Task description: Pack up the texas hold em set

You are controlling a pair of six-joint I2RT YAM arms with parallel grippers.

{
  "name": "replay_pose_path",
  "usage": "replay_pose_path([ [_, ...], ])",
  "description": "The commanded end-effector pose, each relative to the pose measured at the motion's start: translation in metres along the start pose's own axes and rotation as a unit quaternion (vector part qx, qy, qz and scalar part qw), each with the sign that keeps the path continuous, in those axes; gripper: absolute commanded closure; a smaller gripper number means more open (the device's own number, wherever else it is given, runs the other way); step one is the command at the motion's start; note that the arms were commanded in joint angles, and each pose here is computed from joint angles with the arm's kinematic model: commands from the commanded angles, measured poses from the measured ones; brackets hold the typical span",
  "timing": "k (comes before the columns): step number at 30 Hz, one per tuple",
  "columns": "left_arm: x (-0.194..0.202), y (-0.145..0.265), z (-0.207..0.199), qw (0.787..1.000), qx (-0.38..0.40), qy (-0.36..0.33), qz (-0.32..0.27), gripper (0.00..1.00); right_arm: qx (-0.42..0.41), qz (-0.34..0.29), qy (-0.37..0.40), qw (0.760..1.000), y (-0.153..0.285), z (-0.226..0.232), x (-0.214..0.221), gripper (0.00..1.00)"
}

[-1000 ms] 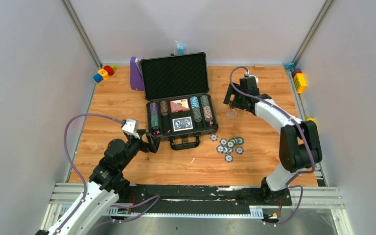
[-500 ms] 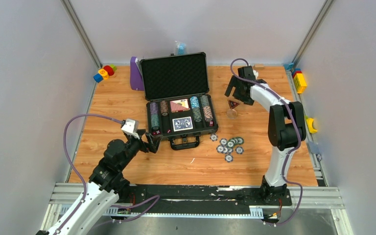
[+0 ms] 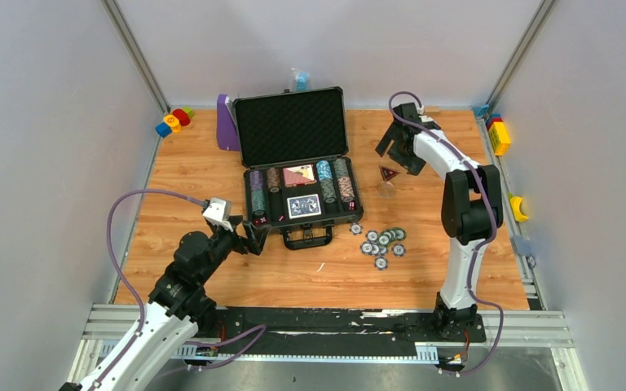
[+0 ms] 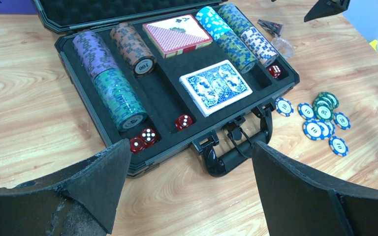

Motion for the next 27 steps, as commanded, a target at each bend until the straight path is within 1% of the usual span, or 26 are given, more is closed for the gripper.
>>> replay_pose_path([
  [1, -0.006, -0.003, 0.001, 1.0, -0.003, -0.002, -0.016, 0.0, 0.018, -0.022, -0.025, 0.999, 0.005, 0.007, -0.006, 0.01],
  [5, -0.006, -0.004, 0.0, 1.0, 0.0, -0.004, -0.014, 0.0, 0.033, -0.033, -0.02, 0.999, 0.007, 0.013, -0.006, 0.01],
  [13, -0.006, -0.004, -0.001, 1.0, 0.001, -0.004, -0.016, 0.0, 0.024, -0.02, -0.016, 0.999, 0.003, 0.022, -0.001, 0.02],
  [27, -0.006, -0.004, -0.001, 1.0, 0.004, -0.006, -0.018, 0.0, 0.033, -0.024, -0.001, 0.999, -0.001, 0.026, 0.009, 0.02],
])
Point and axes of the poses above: each gripper's point midway between its finger pads, its own y axis back along the fingers, its own z axis along the line the jaws close on, x = y × z, the point moved 4 cm from there along y, back along the fingers, and after that the axes turned 4 degrees about -y, right-handed, at the moved point
